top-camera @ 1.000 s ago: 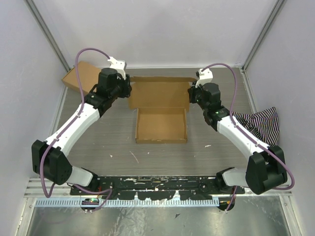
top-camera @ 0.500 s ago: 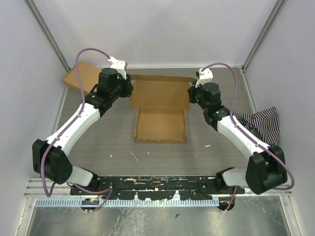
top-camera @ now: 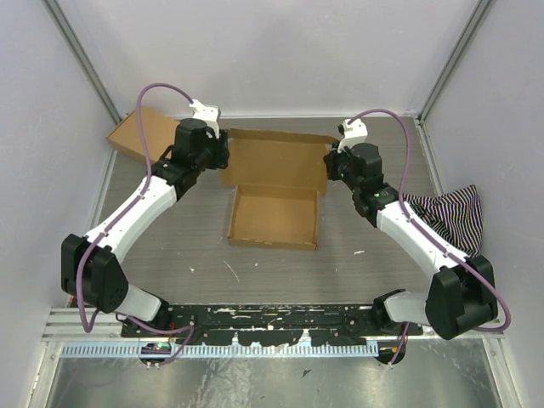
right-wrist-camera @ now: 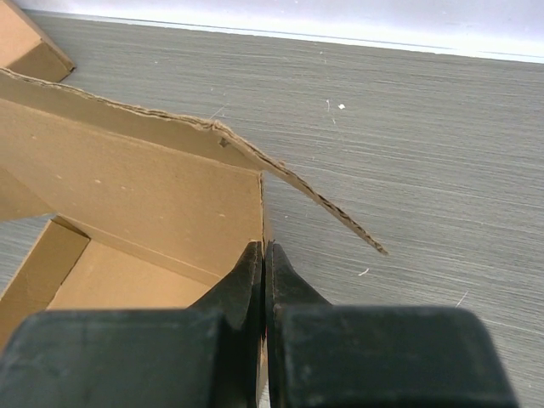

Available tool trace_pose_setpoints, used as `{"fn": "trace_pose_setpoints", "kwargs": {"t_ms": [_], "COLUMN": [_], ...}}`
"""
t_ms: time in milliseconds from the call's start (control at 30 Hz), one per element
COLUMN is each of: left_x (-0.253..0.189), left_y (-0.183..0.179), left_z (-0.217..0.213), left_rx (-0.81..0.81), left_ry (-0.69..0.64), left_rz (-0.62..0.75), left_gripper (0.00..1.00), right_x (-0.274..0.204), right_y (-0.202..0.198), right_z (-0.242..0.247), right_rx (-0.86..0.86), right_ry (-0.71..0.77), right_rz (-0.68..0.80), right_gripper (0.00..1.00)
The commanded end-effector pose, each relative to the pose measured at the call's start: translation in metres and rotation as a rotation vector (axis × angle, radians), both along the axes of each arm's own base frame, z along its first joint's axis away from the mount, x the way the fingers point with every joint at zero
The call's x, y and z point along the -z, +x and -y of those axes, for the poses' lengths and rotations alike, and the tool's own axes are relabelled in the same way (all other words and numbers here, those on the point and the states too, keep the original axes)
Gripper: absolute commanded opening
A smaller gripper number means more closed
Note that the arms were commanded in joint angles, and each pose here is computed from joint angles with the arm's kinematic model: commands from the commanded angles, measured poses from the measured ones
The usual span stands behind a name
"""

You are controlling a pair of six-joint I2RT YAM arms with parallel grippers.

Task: Fold the paper box

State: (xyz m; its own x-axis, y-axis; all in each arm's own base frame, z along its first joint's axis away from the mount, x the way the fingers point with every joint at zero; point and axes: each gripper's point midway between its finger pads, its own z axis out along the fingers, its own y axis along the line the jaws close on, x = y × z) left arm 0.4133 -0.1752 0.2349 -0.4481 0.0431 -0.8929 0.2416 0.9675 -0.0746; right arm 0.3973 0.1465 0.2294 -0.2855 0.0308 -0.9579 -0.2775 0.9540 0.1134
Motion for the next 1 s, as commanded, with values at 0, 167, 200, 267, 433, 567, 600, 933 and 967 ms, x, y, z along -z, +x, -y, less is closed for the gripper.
{"fn": "trace_pose_setpoints", "kwargs": {"t_ms": [0, 167, 200, 267, 433, 567, 600, 933, 967], "left_x": [-0.008, -0.013, -0.014, -0.015, -0.007, 0.004, 0.007, 0.014, 0.013], "left_y": [0.006, -0.001, -0.003, -0.006, -0.011, -0.014, -0.014, -0.024, -0.025], "left_z": [0.007, 0.016, 0.017, 0.02, 0.021, 0.021, 0.023, 0.029, 0.029], "left_rx": [0.026, 0.068, 0.072, 0.094, 0.102, 0.095, 0.098, 0.117, 0.119], "left_ry": [-0.011, -0.064, -0.073, -0.087, -0.091, -0.089, -0.091, -0.142, -0.15], "left_rz": [0.031, 0.03, 0.033, 0.035, -0.001, -0.045, -0.059, -0.1, -0.093], "left_gripper": [0.52, 0.35, 0.32, 0.24, 0.1, 0.0, 0.0, 0.0, 0.0], "right_x": [-0.027, -0.019, -0.019, -0.018, -0.013, -0.007, -0.005, 0.009, 0.01], "right_y": [-0.002, 0.0, 0.0, 0.001, -0.002, -0.007, -0.009, -0.016, -0.017], "right_z": [-0.009, -0.011, -0.011, -0.011, -0.011, -0.012, -0.011, -0.014, -0.015], "right_rx": [-0.05, -0.055, -0.052, -0.047, -0.031, -0.031, -0.033, -0.038, -0.039], "right_ry": [0.02, 0.008, 0.01, 0.007, 0.011, 0.014, 0.01, -0.001, 0.002], "right_rz": [0.049, -0.01, -0.02, -0.044, -0.119, -0.187, -0.206, -0.332, -0.339], "right_gripper": [0.02, 0.02, 0.02, 0.02, 0.02, 0.02, 0.03, 0.06, 0.06]}}
